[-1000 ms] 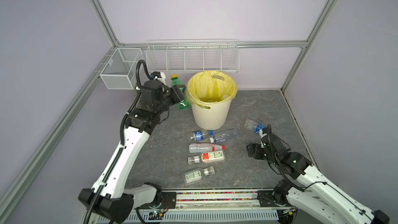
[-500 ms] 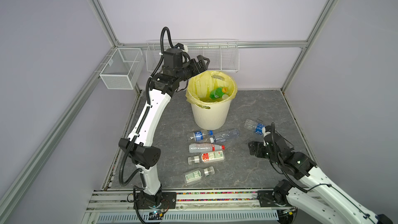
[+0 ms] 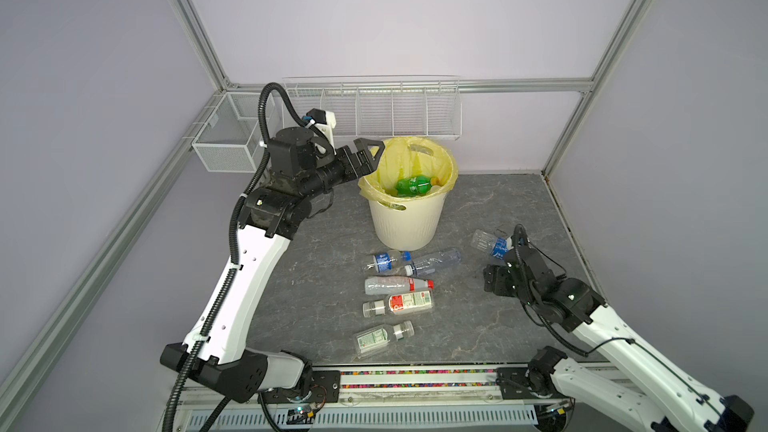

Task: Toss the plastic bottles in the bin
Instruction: 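Open the left gripper to drop the green bottle into the bin, then draw the left gripper back from the bin toward the table edge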

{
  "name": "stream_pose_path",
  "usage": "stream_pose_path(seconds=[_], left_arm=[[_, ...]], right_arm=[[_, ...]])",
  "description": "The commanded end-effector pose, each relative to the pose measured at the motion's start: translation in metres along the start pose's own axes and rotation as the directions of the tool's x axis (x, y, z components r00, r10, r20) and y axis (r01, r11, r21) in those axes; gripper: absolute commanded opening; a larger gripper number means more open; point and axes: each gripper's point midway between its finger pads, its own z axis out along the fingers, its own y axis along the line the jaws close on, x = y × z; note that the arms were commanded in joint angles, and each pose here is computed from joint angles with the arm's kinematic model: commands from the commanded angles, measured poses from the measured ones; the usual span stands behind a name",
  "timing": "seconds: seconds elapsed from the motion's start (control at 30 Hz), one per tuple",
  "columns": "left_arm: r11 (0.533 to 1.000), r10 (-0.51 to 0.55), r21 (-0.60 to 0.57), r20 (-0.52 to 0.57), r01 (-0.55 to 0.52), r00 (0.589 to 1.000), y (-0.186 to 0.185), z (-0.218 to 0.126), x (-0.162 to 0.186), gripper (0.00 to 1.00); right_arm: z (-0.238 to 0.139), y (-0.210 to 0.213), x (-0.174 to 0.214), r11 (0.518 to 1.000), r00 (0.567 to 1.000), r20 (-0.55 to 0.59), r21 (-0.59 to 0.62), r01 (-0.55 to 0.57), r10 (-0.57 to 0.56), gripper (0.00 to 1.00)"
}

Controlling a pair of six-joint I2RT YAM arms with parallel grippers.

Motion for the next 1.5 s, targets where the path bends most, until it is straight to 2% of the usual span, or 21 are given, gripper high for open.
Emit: stream_pose_path(seconds=[0.0, 0.27, 0.43, 0.6, 0.93, 1.07, 1.17, 1.27, 1.47], left_arm=[[1.0, 0.002, -0.008, 0.028, -0.002, 1.0, 0.011, -0.011, 0.002, 1.0], [0.994, -0.012, -0.107, -0.008, 0.011, 1.0, 0.052, -0.022, 0.034, 1.0], [0.99, -0.037, -0.14, -0.042, 0.031, 0.998, 0.071, -0.017, 0.056, 1.0], [0.983, -0.084, -0.17, -0.061, 0.072, 0.995, 0.093, -0.004, 0.079, 1.0], [0.955, -0.017, -0.296, -0.093, -0.011, 0.996, 0.132, -0.007, 0.095, 1.0], [0.941, -0.051, -0.337, -0.089, 0.018, 0.995, 0.151, -0.014, 0.1, 1.0], [0.894, -0.156, -0.44, -0.132, 0.083, 0.979, 0.171, -0.02, 0.118, 1.0], [0.9, -0.175, -0.431, -0.215, 0.067, 0.961, 0.177, -0.012, 0.139, 1.0], [0.893, -0.176, -0.448, -0.26, 0.043, 0.95, 0.193, -0.005, 0.158, 1.0]], right_arm=[[-0.003, -0.007, -0.005, 0.998, 0.999, 0.003, 0.044, 0.042, -0.042, 0.88], [-0.003, -0.008, -0.014, 0.994, 0.996, 0.031, 0.065, 0.083, -0.085, 0.88], [0.0, -0.003, -0.022, 0.983, 0.984, 0.05, 0.063, 0.17, -0.173, 0.88], [0.006, -0.008, -0.023, 0.968, 0.974, 0.01, 0.109, 0.224, -0.227, 0.88], [0.028, -0.02, -0.024, 0.956, 0.969, -0.044, 0.156, 0.246, -0.242, 0.88], [0.036, -0.021, -0.03, 0.964, 0.974, -0.04, 0.141, 0.227, -0.223, 0.89], [0.043, -0.02, -0.035, 0.965, 0.972, -0.046, 0.118, 0.236, -0.232, 0.89], [0.05, -0.019, -0.042, 0.962, 0.966, -0.072, 0.09, 0.256, -0.25, 0.89], [0.069, -0.015, -0.05, 0.93, 0.926, -0.123, 0.042, 0.365, -0.358, 0.89]])
